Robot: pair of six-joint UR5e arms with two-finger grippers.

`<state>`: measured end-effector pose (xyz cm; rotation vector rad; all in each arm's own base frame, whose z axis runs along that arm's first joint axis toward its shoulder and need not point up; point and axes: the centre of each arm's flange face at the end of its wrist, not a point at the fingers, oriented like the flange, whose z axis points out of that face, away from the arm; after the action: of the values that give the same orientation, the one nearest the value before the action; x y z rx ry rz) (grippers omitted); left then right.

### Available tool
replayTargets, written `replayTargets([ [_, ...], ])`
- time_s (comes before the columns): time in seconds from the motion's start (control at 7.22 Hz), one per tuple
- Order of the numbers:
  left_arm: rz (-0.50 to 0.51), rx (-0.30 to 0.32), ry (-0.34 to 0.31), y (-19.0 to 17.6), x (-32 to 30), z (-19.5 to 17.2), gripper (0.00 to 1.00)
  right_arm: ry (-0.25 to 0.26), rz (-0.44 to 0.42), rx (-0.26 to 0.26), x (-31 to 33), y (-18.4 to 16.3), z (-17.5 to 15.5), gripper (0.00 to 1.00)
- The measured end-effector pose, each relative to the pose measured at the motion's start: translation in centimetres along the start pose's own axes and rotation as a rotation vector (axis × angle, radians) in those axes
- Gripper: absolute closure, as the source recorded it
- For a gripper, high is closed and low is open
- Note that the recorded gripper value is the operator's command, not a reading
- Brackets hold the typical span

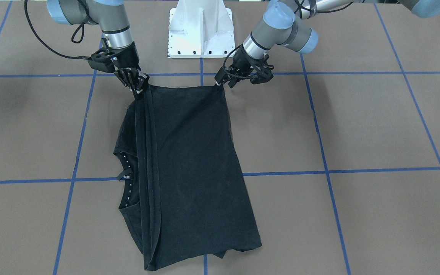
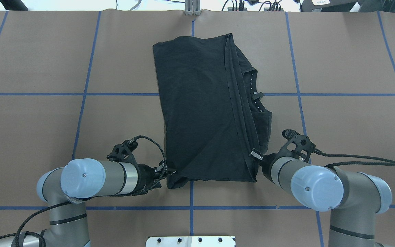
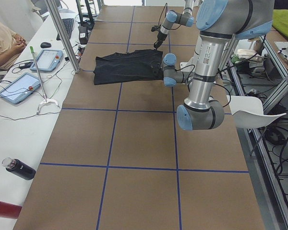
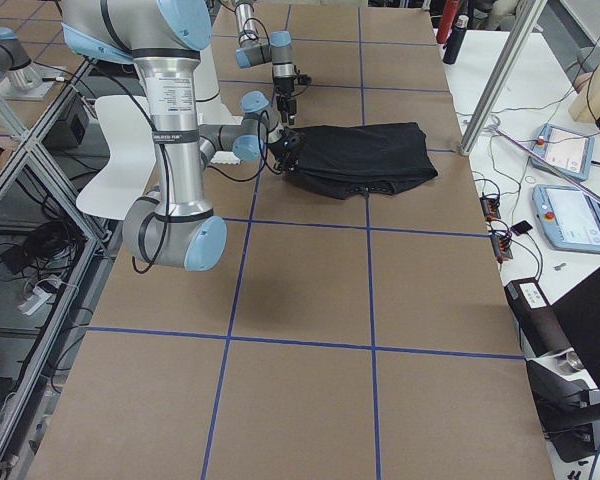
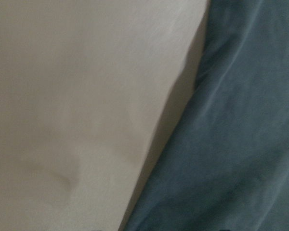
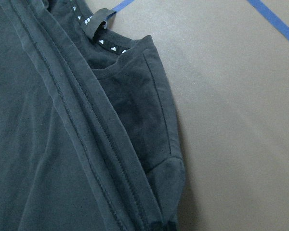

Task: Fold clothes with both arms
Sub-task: 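Bring the left gripper to the shirt's other near corner, then grasp both near corners of the shirt with left and right grippers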

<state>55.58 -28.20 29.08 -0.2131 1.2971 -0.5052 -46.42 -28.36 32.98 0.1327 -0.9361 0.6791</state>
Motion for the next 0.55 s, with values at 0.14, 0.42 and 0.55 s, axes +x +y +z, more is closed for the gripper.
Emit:
replayTargets([
  [0.14, -0.016, -0.004, -0.007, 0.25, -0.23, 0.31, 0.39, 0.0, 0.0, 0.0, 0.01, 0.0, 0.0, 1.0],
  [0.42, -0.03, -0.011, -0.017, 0.67, -0.58, 0.73, 0.41, 0.001, 0.0, 0.0, 0.06, -0.02, 0.0, 1.0],
  [0.55, -0.032, -0.014, -0.018, 0.88, -0.62, 0.85, 0.42, 0.0, 0.0, 0.0, 0.05, -0.03, -0.04, 1.0],
])
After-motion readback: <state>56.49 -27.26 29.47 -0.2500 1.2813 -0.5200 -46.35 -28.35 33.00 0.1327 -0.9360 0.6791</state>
